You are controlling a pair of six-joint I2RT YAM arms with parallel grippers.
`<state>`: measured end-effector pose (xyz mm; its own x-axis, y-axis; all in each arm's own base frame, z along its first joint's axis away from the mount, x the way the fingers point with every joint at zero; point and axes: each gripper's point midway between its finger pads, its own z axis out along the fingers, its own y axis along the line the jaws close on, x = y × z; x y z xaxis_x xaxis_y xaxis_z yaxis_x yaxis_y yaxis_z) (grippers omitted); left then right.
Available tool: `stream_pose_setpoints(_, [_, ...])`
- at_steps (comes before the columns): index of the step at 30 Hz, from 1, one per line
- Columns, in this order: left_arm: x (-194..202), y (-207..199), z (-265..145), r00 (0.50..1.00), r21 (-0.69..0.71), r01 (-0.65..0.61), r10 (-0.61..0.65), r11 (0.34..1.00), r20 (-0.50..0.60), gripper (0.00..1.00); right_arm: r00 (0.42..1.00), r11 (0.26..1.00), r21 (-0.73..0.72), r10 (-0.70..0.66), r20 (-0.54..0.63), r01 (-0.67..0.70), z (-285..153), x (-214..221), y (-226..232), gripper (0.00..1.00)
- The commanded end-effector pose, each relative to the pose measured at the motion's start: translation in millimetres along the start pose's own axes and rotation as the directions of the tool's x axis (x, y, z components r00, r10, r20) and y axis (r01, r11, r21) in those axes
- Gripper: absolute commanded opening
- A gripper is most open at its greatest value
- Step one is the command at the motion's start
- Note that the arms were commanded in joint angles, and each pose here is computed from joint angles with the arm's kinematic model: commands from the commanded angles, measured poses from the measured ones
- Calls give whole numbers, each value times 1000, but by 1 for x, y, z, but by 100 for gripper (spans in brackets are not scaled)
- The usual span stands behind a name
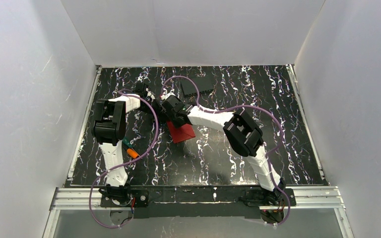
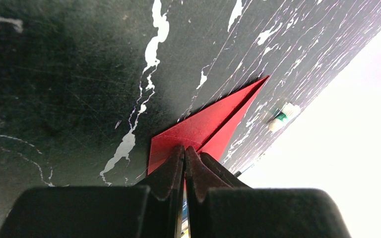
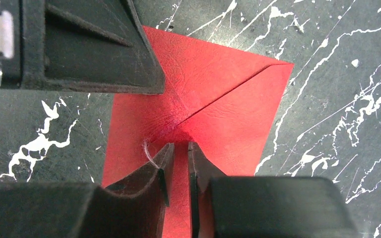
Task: Place the letter into the envelope and seal it
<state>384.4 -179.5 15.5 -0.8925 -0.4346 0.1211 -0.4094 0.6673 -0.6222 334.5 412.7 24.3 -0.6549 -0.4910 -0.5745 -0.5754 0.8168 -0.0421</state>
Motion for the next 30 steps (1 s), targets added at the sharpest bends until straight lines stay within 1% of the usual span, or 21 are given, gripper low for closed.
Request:
stream_pose_setpoints(1, [28,70,20,996,-259,63,-79,964,-53,0,964,998,10,-61,-258,66,49,97,-8,25])
stream_pose_setpoints(5, [27,74,19,995,-286,58,-77,956,-56,0,939,997,8,-66,-339,73,58,122,-9,22])
stream_pose_setpoints(9, [29,78,19,994,-296,68,-91,953,-63,0,923,997,10,-66,-379,75,53,136,-12,21])
stream_pose_setpoints(12, [29,78,20,993,-293,78,-100,953,-61,0,916,998,-26,-70,-395,65,44,141,-7,18])
stream_pose_setpoints(14, [28,79,21,993,-293,85,-107,952,-58,0,915,994,-75,-108,-389,85,37,141,3,17])
stream_pose_setpoints(15, [28,79,22,992,-293,89,-111,952,-57,0,911,987,-116,-151,-383,114,33,142,12,17])
stream_pose_setpoints(17, [27,78,22,992,-292,97,-118,951,-52,0,896,969,-173,-233,-377,179,26,145,25,17])
stream_pose_setpoints(19, [27,82,21,989,-302,116,-136,946,-49,0,877,958,-199,-270,-398,204,22,155,30,18])
stream_pose_setpoints(20, [30,87,21,987,-309,132,-154,942,-48,0,873,958,-206,-270,-405,201,21,159,31,18])
stream_pose_setpoints(23, [32,93,23,978,-273,181,-201,945,-47,0,878,960,-210,-257,-404,185,15,164,32,18])
stream_pose_setpoints(26, [31,96,23,976,-268,193,-213,944,-46,0,882,961,-217,-249,-401,173,10,165,32,19])
stream_pose_setpoints(30, [29,94,21,977,-267,192,-209,944,-37,0,889,959,-231,-247,-385,166,6,159,36,25])
